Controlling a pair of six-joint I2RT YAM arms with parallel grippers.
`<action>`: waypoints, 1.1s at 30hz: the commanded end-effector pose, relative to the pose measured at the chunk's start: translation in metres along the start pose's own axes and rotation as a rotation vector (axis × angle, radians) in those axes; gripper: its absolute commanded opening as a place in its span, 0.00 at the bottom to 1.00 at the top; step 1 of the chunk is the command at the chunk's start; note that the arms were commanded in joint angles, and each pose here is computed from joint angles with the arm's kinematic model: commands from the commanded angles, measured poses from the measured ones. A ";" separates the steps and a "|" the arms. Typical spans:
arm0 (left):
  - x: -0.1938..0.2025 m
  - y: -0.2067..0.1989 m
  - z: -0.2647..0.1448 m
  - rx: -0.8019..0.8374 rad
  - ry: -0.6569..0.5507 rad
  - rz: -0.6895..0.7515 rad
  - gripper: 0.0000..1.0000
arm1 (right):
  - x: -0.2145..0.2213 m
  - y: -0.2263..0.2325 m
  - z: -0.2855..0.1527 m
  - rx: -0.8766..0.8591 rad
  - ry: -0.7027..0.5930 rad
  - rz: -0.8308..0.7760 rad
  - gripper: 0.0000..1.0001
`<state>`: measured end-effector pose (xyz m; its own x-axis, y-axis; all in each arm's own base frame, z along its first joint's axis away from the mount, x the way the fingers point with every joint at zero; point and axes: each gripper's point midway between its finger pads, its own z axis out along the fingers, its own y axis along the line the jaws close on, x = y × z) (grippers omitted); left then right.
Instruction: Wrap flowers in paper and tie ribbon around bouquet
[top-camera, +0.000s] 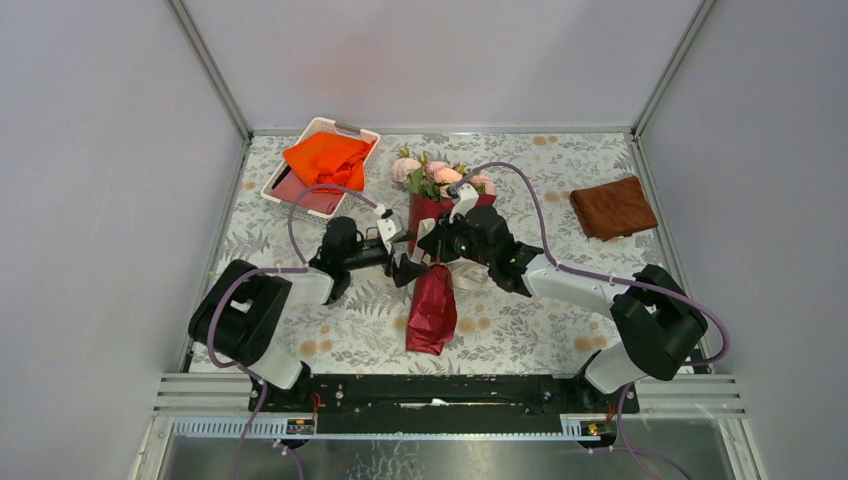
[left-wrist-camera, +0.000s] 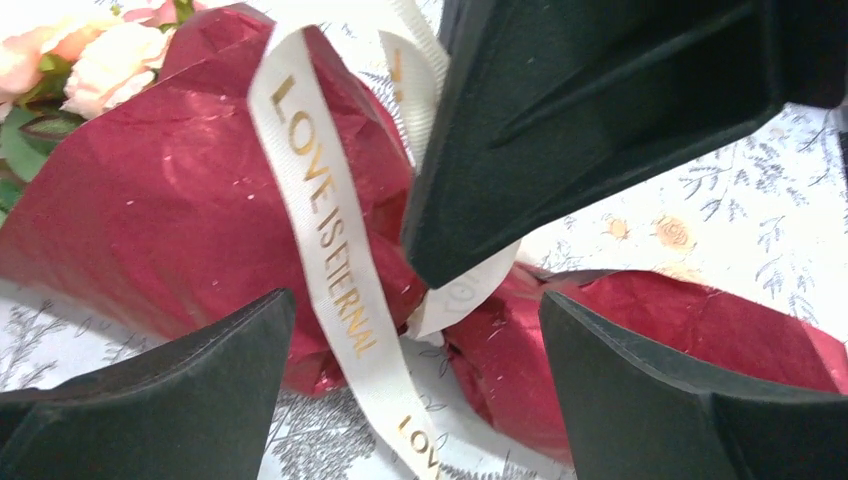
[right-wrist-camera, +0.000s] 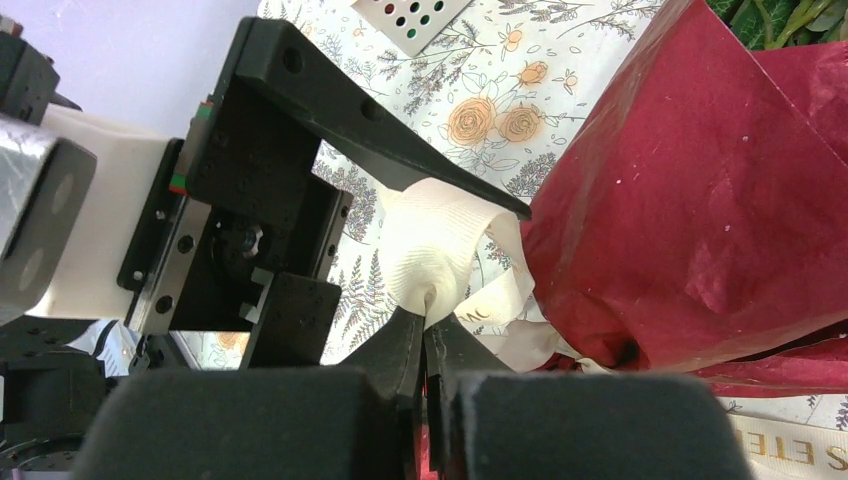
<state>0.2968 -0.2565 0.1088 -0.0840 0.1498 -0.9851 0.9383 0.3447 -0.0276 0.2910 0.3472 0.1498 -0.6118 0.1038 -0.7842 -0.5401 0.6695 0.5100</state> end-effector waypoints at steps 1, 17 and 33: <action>-0.035 -0.007 0.010 0.005 -0.163 0.064 0.99 | -0.032 0.017 0.000 -0.037 -0.084 0.000 0.00; -0.020 -0.011 0.025 -0.053 -0.161 -0.012 0.14 | -0.031 0.019 0.000 -0.051 -0.071 -0.005 0.00; -0.019 -0.016 0.018 -0.087 -0.167 0.008 0.00 | 0.024 -0.171 -0.164 0.797 0.189 0.299 0.81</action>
<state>0.2930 -0.2809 0.1053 -0.1139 0.0301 -0.9930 0.9020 0.4220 -0.0907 0.2947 0.2376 0.1566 -0.6939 0.1583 -0.7025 -0.2146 0.8858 0.4115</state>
